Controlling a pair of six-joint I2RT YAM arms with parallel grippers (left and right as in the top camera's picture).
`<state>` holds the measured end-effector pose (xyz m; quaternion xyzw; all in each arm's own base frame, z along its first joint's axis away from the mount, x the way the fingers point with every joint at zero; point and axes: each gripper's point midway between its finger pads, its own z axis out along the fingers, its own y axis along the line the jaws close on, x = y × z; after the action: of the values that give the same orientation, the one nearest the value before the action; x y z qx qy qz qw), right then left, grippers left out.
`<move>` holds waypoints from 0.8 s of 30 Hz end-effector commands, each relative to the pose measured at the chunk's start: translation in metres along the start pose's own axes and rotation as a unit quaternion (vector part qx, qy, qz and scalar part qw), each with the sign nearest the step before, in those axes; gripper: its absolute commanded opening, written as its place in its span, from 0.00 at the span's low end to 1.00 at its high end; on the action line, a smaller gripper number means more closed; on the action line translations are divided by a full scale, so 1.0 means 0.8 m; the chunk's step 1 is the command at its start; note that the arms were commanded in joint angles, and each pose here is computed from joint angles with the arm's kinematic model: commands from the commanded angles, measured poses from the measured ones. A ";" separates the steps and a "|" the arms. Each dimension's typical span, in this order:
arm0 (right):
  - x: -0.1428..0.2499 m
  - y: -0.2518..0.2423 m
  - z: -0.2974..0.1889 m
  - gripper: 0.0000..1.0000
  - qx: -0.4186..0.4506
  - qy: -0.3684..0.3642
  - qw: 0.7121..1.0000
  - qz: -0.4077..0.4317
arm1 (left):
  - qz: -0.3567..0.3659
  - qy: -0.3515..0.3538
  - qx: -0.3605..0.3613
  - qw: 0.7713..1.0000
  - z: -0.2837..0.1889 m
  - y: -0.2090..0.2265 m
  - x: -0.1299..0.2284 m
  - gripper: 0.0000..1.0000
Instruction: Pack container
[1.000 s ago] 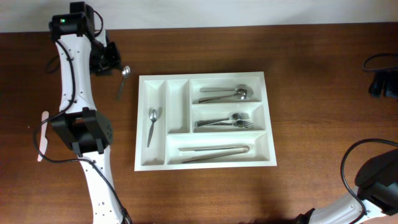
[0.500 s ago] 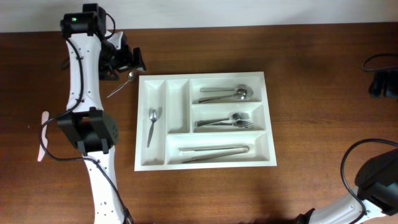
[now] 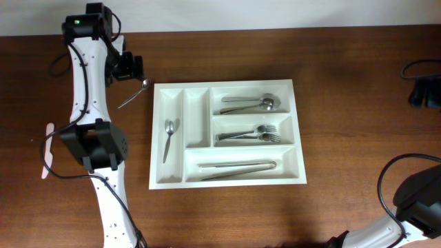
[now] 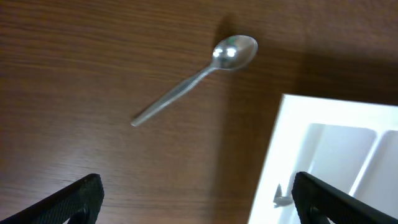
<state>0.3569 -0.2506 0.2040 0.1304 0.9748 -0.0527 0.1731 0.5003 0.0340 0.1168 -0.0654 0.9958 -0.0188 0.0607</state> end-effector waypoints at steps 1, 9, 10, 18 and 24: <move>0.001 -0.004 -0.001 0.99 0.002 0.000 1.000 0.007 | 0.001 -0.022 -0.023 0.999 -0.005 0.018 -0.013 0.99; 0.001 -0.004 -0.001 0.99 0.002 0.000 1.000 0.007 | 0.030 -0.028 -0.024 0.999 0.028 0.022 -0.029 0.99; 0.001 -0.004 -0.001 0.99 0.002 0.000 1.000 0.007 | 0.037 -0.021 -0.023 0.999 0.035 0.022 -0.027 0.99; 0.001 -0.004 -0.001 0.99 0.002 0.000 1.000 0.007 | 0.070 0.003 -0.025 0.997 0.068 0.025 -0.023 0.99; 0.001 -0.004 -0.001 0.99 0.002 0.000 1.000 0.007 | 0.127 -0.013 -0.025 0.992 0.069 0.027 -0.033 0.99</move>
<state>0.3569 -0.2506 0.2040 0.1301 0.9749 -0.0528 0.1731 0.5274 0.0512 0.0612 0.0153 0.9978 0.0063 0.0645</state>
